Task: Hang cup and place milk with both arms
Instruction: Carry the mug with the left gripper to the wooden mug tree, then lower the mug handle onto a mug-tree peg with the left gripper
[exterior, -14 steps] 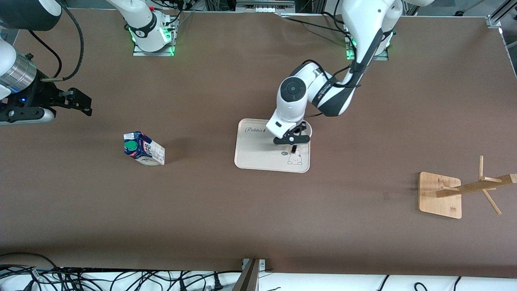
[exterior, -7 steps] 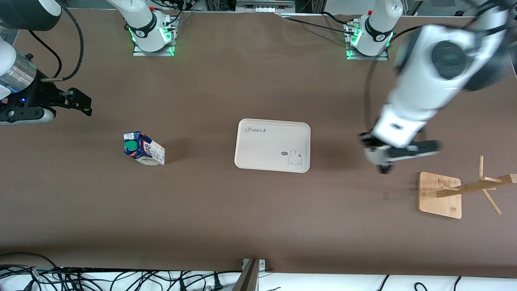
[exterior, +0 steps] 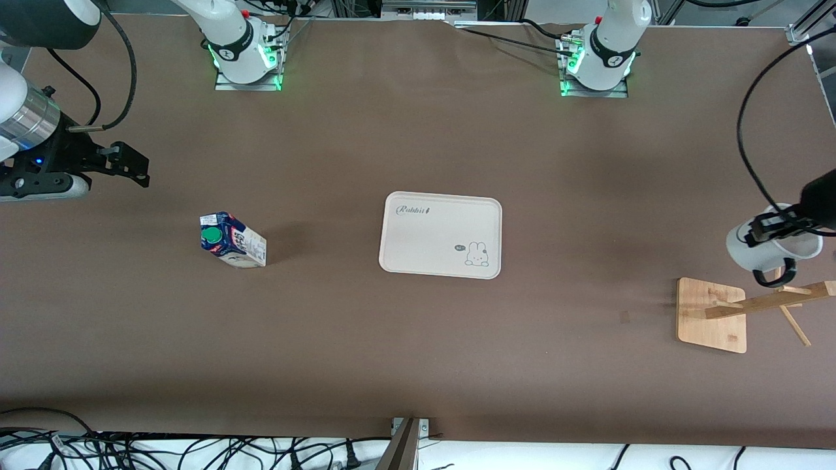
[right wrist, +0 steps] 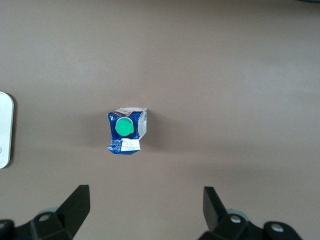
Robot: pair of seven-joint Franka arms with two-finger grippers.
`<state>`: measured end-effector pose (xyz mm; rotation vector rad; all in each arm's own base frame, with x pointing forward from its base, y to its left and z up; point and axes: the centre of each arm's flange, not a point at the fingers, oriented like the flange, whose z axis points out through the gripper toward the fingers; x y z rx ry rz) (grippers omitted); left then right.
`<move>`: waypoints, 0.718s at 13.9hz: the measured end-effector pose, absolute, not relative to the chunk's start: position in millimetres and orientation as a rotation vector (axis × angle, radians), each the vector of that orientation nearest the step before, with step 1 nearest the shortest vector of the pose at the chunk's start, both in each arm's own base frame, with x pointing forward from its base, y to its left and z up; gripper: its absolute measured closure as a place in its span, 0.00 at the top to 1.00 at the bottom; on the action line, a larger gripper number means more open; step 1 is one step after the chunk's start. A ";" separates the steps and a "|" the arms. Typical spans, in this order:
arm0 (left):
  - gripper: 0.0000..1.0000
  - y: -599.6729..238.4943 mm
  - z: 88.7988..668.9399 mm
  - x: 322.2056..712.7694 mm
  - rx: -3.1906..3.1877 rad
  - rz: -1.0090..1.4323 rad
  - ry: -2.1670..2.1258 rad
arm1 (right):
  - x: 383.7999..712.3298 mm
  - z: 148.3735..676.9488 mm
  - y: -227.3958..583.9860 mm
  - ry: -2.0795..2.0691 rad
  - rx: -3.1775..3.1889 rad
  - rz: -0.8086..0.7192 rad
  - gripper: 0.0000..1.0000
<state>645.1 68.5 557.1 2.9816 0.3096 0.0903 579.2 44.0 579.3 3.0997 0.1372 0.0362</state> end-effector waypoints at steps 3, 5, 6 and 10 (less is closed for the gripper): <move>0.06 86.0 525.6 653.5 2.928 0.026 0.315 | 579.3 579.9 44.5 0.138 3.100 0.039 1.00; 0.06 85.0 512.5 657.8 2.925 0.001 0.286 | 579.3 580.0 45.3 0.140 3.100 0.039 1.00; 0.06 88.2 508.6 658.7 2.925 -0.005 0.277 | 579.3 580.0 45.5 0.141 3.100 0.040 1.00; 0.06 117.1 502.0 657.2 2.921 -0.005 0.294 | 579.3 580.1 45.8 0.142 3.100 0.039 1.00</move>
